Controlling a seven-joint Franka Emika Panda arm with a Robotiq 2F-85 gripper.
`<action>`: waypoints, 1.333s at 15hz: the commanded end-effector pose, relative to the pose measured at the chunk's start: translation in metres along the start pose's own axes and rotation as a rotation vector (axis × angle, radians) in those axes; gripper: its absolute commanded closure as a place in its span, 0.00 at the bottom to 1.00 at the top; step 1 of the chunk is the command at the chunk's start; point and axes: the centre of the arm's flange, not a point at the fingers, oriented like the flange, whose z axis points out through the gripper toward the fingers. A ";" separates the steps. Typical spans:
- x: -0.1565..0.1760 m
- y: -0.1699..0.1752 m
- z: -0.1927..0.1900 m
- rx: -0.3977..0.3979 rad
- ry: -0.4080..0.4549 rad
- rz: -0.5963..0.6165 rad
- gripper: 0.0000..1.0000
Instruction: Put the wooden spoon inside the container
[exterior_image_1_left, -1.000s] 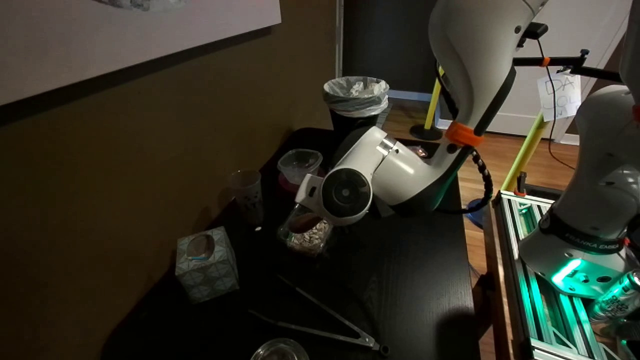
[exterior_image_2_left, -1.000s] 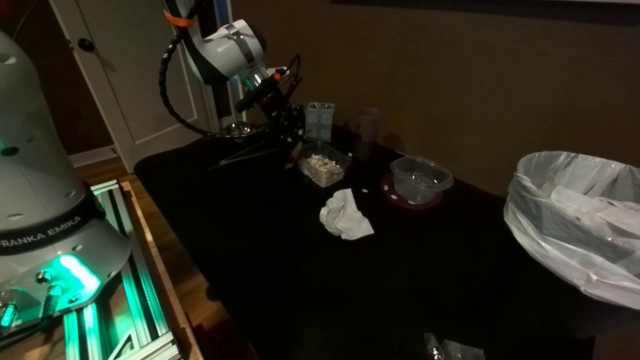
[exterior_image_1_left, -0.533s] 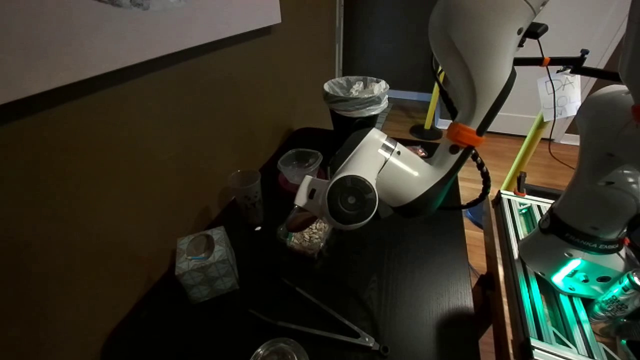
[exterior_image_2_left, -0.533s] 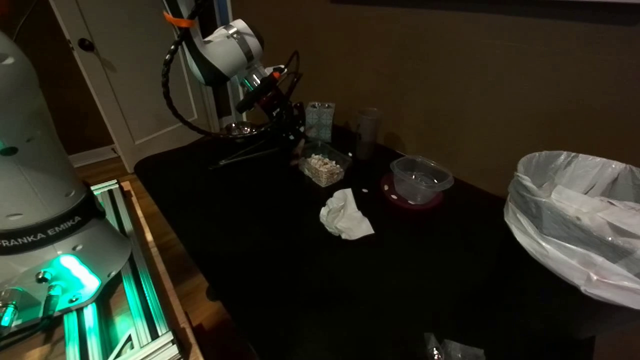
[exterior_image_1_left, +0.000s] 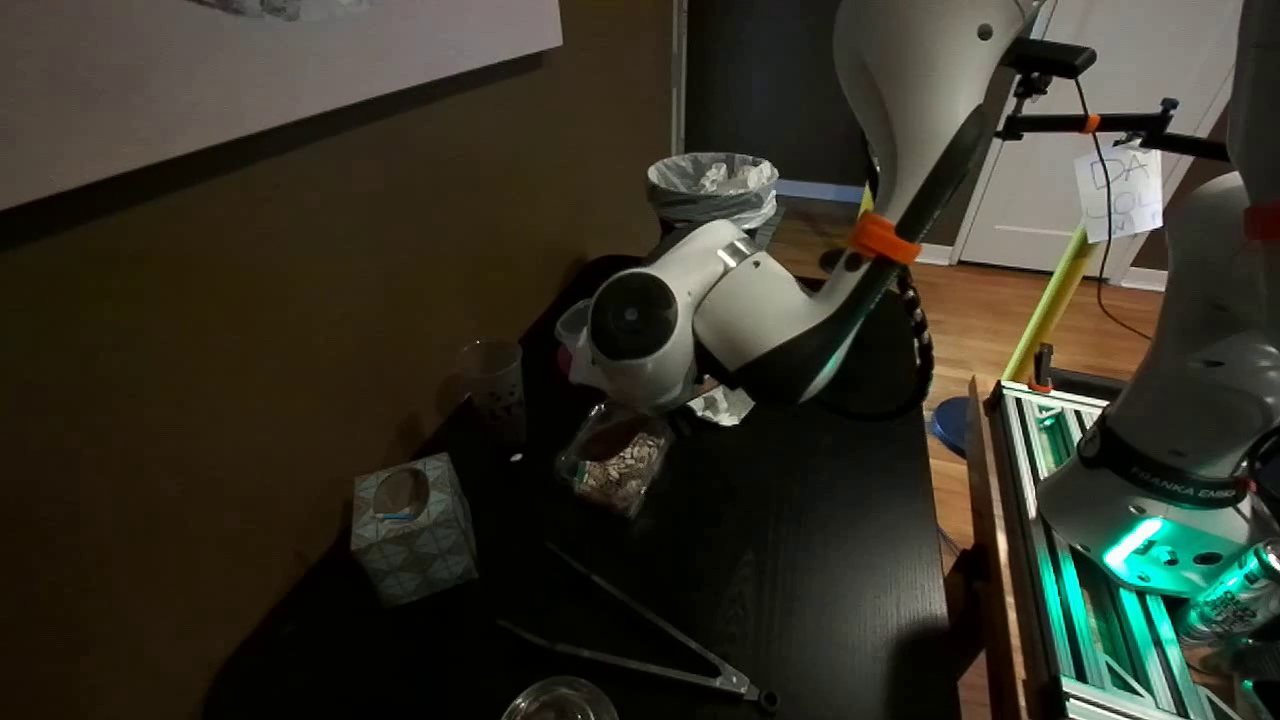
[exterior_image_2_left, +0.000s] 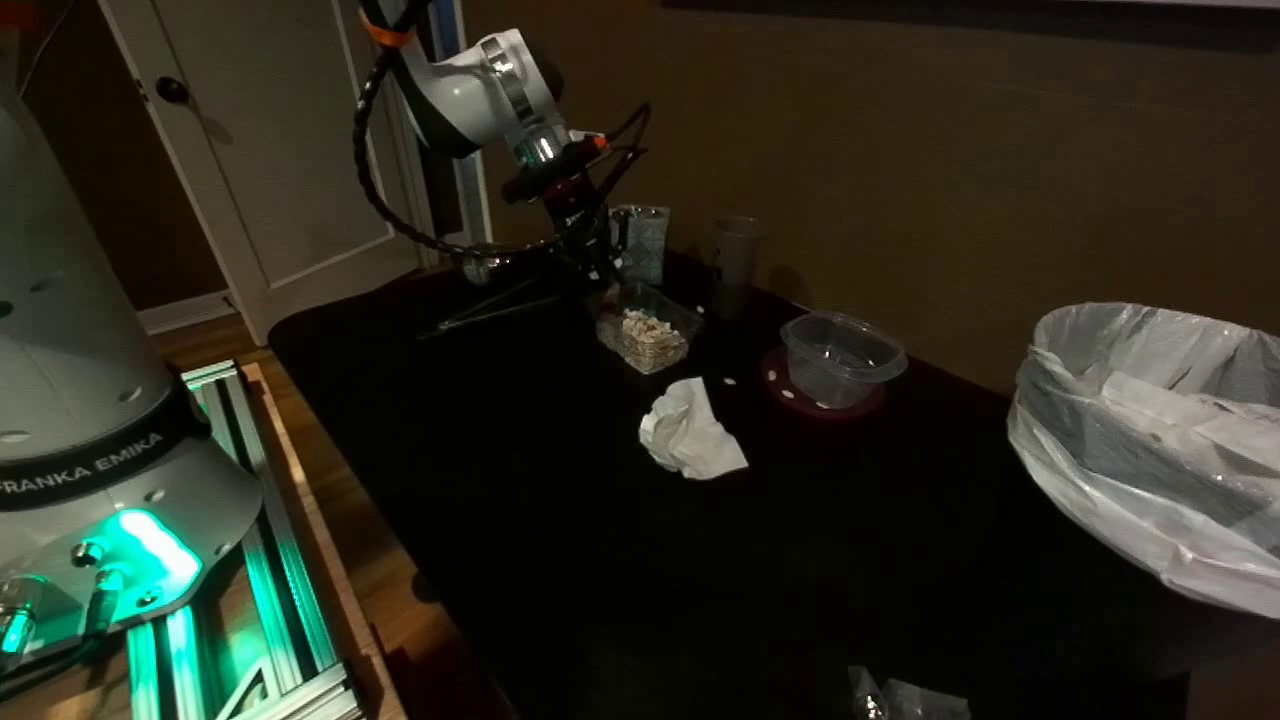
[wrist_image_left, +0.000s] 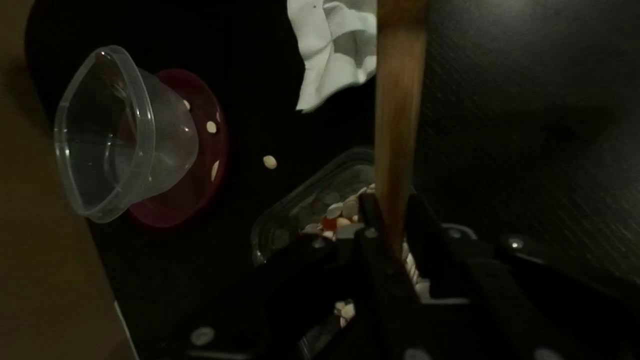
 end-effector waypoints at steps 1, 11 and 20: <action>0.007 0.071 0.006 0.150 -0.078 -0.099 0.96; 0.001 0.076 0.023 0.213 0.018 -0.541 0.96; 0.021 0.054 0.040 0.160 0.020 -0.436 0.96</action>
